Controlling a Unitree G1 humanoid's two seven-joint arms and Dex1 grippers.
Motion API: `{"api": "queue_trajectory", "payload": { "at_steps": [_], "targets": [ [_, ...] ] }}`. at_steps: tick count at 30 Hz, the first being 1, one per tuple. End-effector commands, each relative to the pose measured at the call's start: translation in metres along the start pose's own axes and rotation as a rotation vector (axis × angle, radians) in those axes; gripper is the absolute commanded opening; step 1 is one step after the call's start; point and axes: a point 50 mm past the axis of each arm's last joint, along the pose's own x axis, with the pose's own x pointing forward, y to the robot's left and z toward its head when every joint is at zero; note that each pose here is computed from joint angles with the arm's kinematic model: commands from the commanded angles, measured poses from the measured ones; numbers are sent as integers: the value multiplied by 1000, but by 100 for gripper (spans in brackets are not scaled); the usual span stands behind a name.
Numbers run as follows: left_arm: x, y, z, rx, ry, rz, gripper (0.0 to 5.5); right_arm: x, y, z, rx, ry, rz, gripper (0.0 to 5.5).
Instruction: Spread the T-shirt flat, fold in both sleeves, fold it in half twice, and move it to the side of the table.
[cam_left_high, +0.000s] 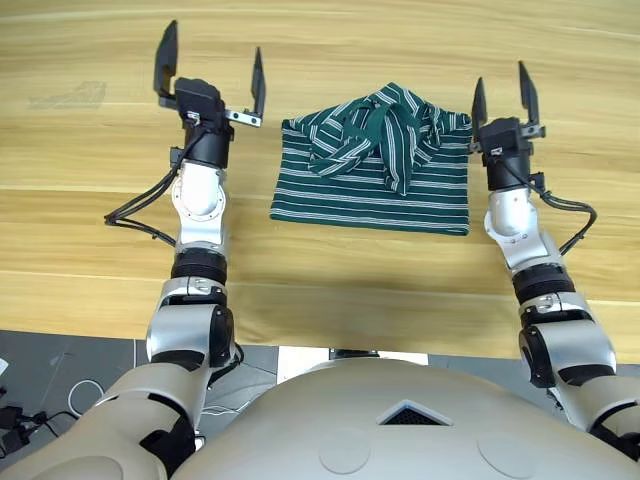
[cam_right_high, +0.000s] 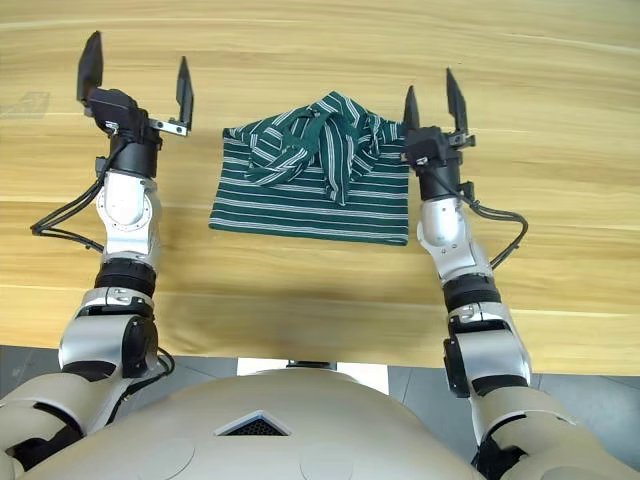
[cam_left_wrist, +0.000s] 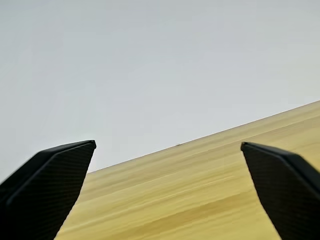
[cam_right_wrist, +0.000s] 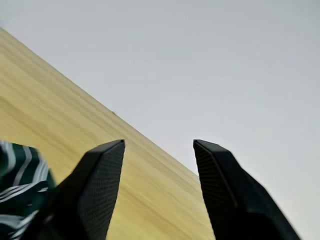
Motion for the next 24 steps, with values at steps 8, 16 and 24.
{"api": "queue_trajectory", "payload": {
  "at_steps": [8,16,24],
  "targets": [
    [-58,-34,-30,-119,224,-523,538,11,10,20,-13,-52,40,254],
    [-72,-19,-46,-33,376,-658,538,23,10,20,-72,-78,40,254],
    [-62,-22,-41,-57,324,-671,538,24,17,16,-114,-77,56,254]
  ]
}}
